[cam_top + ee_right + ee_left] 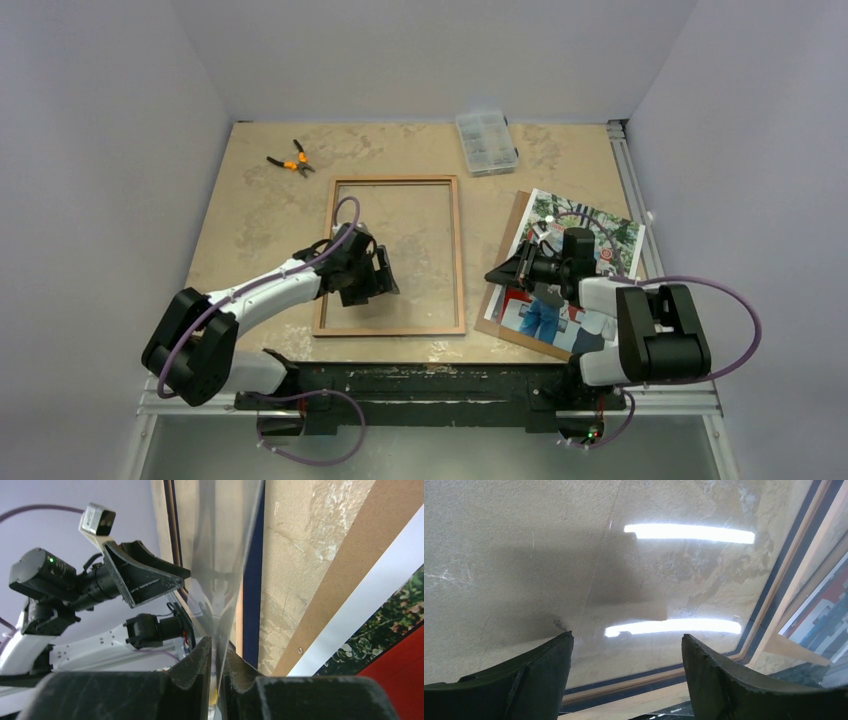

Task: Put the photo into the frame
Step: Pick up the photo frame item at the center of the board, then adjust the photo frame at the center of the board.

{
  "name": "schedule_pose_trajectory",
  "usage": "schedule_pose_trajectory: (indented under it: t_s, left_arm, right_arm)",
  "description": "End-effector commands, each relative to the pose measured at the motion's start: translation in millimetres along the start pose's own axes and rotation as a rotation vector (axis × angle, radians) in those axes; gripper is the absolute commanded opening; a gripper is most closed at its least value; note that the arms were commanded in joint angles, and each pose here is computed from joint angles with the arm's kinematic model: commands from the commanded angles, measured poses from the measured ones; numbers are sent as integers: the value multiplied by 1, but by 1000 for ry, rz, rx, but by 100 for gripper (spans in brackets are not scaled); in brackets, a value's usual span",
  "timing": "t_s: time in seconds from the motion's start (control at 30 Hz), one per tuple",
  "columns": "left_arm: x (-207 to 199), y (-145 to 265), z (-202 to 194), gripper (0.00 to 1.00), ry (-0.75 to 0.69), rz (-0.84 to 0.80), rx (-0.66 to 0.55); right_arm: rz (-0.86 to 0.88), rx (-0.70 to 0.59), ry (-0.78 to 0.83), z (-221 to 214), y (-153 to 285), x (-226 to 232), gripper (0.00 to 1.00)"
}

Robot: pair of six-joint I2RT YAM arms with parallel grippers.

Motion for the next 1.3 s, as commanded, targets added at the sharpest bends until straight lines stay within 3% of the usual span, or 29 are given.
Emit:
schedule_pose_trajectory:
  t_s: [0.0,0.07,0.2,0.37,0.53,0.77,1.27]
  left_arm:
    - [-5,1,4,78,-23,-42,-12]
    - [-7,5,5,83,-30,-57,-25]
    - [-13,21,9,90,-56,-112,-80]
    - [-19,35,12,90,-88,-177,-123]
    - [-21,32,6,83,-106,-178,-114]
    - [-37,10,-11,70,-179,-53,-38]
    - [-114,-35,-67,61,-351,-81,134]
  right_arm:
    - [12,-59,39,8,0,10,5]
    - [10,-65,50,9,2,14,0]
    - [-37,-76,82,12,9,25,0]
    - [-62,-174,178,24,29,70,0]
    - [-126,-311,260,36,57,119,0]
    - [-251,-515,338,45,99,170,0]
    - [-445,-688,413,55,144,207,0]
Point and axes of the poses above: each gripper's point midway between its finger pads, its own y axis back along the fingers, its own x axis along the line the jaws close on, z = x × y, the point moved 6 cm from there along y, back along the fingers, and after that the axes turned 1 degree about y, right-handed, at the moved point
